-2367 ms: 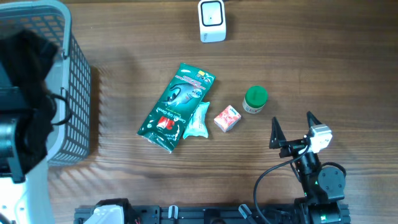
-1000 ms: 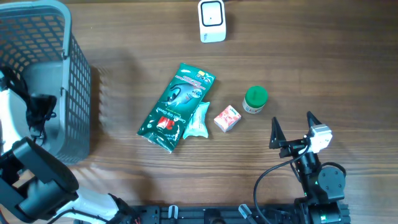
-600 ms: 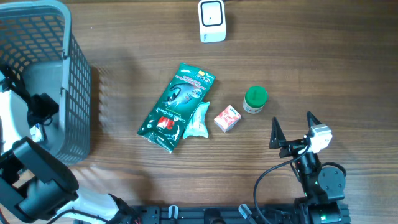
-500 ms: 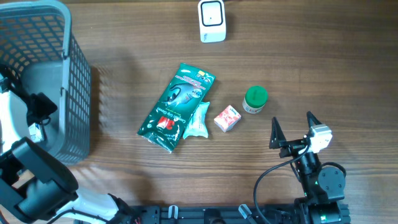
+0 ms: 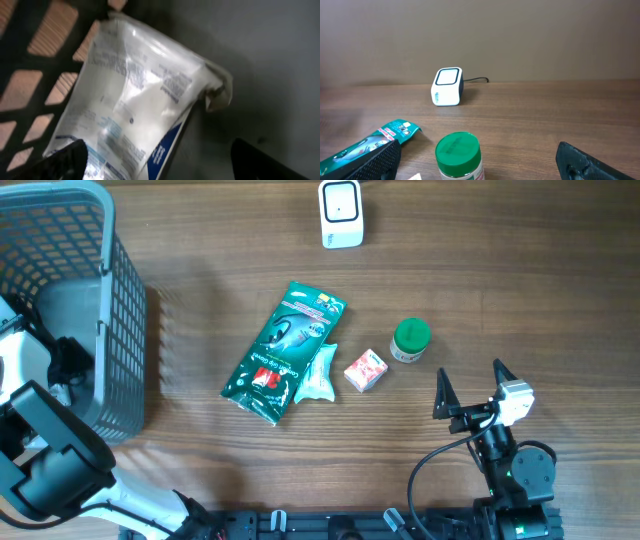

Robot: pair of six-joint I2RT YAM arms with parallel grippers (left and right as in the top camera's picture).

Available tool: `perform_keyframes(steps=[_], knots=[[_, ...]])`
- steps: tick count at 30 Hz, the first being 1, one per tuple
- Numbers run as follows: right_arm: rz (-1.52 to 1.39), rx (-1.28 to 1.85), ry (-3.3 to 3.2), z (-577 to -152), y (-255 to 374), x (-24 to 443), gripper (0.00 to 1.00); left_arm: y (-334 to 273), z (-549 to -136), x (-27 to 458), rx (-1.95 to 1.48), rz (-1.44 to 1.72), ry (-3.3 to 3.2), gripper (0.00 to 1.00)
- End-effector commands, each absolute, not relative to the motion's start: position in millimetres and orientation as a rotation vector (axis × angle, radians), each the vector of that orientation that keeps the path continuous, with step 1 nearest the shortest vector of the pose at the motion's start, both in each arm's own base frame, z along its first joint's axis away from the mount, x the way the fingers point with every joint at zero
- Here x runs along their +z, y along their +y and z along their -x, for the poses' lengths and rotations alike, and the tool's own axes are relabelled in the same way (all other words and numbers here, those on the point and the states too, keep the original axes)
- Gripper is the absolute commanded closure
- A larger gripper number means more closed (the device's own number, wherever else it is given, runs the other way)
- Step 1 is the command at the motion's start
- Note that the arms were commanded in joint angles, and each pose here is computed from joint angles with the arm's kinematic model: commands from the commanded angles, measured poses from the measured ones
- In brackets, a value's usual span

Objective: Scan the item barcode

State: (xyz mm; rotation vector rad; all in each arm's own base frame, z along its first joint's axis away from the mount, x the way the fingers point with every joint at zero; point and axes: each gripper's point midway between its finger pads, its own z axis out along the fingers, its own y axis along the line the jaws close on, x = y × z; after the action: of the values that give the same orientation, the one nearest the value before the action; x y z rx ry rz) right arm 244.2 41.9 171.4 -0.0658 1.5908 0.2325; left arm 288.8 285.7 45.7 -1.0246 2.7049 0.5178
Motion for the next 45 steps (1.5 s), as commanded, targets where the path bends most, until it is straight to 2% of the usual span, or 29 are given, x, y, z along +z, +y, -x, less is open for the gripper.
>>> perform_keyframes(steps=[1,5,7,9,11,16,19,24,30,38,40,45], knots=[[0.077,0.229,1.584,-243.8,42.9,172.4,0.0,287.1,-291.2,38.0,0.519,0.892,2.763,0.14],[0.077,0.229,1.584,-243.8,42.9,172.4,0.0,282.4,-287.4,18.8,0.492,0.861,2.83,0.34],[0.077,0.229,1.584,-243.8,42.9,172.4,0.0,281.9,-286.5,15.9,0.49,0.863,2.837,0.64],[0.077,0.229,1.584,-243.8,42.9,172.4,0.0,282.1,-286.7,16.1,0.491,0.862,2.836,0.72],[0.077,0.229,1.584,-243.8,42.9,172.4,0.0,282.8,-287.8,16.5,0.493,0.861,2.831,0.96],[0.077,0.229,1.584,-243.8,42.9,172.4,0.0,287.7,-294.5,24.4,0.505,0.857,2.799,0.96],[0.077,0.229,1.584,-243.8,42.9,172.4,0.0,294.7,-305.1,48.9,0.531,0.846,2.73,0.96],[0.077,0.229,1.584,-243.8,42.9,172.4,0.0,300.6,-323.5,117.6,0.587,0.803,2.557,0.96],[0.077,0.229,1.584,-243.8,42.9,172.4,0.0,278.0,-341.8,210.2,0.627,0.689,2.318,0.96],[0.077,0.229,1.584,-243.8,42.9,172.4,0.0,248.7,-357.2,226.3,0.597,0.599,2.294,0.96],[0.077,0.229,1.584,-243.8,42.9,172.4,0.0,240.3,-361.7,242.7,0.595,0.569,2.247,0.96],[0.077,0.229,1.584,-243.8,42.9,172.4,0.0,207.3,-355.8,327.6,0.587,0.482,2.009,0.96]])
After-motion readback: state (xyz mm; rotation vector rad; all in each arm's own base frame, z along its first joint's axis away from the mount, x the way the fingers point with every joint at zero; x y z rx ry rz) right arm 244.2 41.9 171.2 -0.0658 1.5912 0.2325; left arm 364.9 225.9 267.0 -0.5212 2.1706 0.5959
